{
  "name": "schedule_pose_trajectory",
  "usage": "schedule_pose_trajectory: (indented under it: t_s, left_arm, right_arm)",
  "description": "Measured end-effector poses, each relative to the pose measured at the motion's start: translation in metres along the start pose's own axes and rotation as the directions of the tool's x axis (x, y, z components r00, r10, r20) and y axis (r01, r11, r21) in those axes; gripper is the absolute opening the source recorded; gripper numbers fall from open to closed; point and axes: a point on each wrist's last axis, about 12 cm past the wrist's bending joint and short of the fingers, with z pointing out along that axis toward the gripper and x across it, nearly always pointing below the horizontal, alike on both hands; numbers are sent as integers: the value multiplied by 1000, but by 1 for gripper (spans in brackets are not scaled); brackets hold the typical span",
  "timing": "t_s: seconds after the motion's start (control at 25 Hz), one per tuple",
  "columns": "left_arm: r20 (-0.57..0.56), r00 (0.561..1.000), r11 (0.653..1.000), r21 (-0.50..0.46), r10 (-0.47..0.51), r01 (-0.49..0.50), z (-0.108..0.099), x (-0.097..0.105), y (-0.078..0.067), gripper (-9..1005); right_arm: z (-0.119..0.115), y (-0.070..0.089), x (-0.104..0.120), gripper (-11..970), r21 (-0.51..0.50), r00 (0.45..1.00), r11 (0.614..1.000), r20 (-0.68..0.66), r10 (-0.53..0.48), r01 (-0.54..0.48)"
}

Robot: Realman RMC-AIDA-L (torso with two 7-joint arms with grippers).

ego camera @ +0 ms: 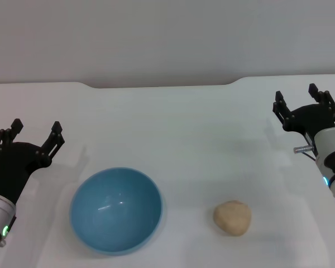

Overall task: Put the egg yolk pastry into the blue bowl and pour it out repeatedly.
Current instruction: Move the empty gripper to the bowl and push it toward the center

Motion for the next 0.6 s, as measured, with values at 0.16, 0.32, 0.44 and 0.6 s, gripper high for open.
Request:
schedule_pose_trajectory:
  t_s: [0.16,0.32,0.44,0.6]
  left_arm:
    - [0,1000,1000,-1,0,0,0,0,0,859]
    - [0,1000,1000,-2,0,0,0,0,1,859]
    - [-1,1000,1000,-2,1,-1,0,0,1,859]
    - [-1,1000,1000,-3,2,-2,-1,0,1,859]
  right_arm:
    - [0,0,0,695,0,1000,1000,0,0,0]
    - [0,0,0,695,0,1000,1000,0,0,0]
    - [0,1,0,695,-1,1000,1000,0,1,-1]
    - [0,1,0,695,-1,1000,1000,0,2,-2]
